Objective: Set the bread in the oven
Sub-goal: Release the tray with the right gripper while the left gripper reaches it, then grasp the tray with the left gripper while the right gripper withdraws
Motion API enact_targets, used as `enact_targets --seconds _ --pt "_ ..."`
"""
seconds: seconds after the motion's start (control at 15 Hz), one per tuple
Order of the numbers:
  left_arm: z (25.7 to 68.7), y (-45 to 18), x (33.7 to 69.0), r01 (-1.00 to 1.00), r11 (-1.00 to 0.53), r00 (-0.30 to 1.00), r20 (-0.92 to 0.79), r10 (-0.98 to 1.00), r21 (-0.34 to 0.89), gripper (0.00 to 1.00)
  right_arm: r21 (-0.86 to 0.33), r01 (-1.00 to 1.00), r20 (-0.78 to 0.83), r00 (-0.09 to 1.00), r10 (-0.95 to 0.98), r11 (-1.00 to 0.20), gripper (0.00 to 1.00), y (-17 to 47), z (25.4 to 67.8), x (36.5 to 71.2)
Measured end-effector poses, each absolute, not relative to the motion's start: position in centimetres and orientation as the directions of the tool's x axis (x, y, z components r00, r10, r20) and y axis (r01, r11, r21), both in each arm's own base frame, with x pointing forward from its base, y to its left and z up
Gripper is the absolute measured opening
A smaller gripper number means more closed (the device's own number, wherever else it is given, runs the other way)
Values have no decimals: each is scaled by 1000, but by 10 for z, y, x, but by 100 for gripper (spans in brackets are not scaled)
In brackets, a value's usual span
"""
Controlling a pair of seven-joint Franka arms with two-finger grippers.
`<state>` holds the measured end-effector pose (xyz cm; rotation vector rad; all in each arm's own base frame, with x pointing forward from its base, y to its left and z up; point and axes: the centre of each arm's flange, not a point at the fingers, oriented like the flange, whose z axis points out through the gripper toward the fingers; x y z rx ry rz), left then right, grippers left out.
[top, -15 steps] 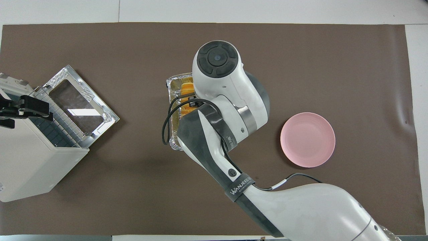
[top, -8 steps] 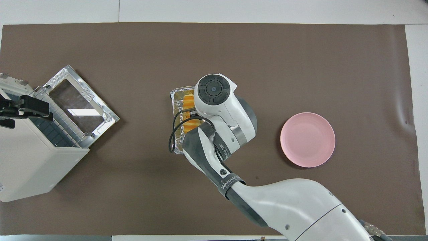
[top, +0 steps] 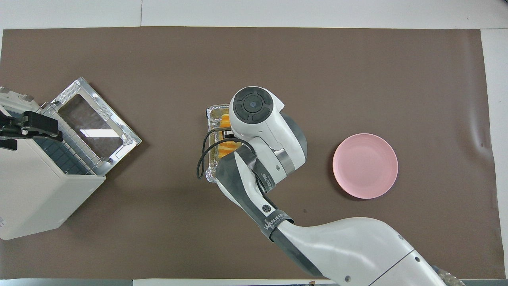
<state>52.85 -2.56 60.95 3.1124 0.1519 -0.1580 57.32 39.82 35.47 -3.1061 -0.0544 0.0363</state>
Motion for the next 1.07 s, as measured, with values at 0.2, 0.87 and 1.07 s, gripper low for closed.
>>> enact_targets --seconds 0.2,0.87,1.07 --pt "610 -42 535 73 -997 996 -45 72 26 100 -30 -22 -29 999 -21 -999 98 340 408 603" --pt "459 -345 527 39 -997 998 38 42 67 100 -53 141 -18 990 142 -989 100 56 534 635" --pt "402 -391 517 19 -998 1000 20 20 57 100 -58 127 -37 991 129 -990 100 39 563 613"
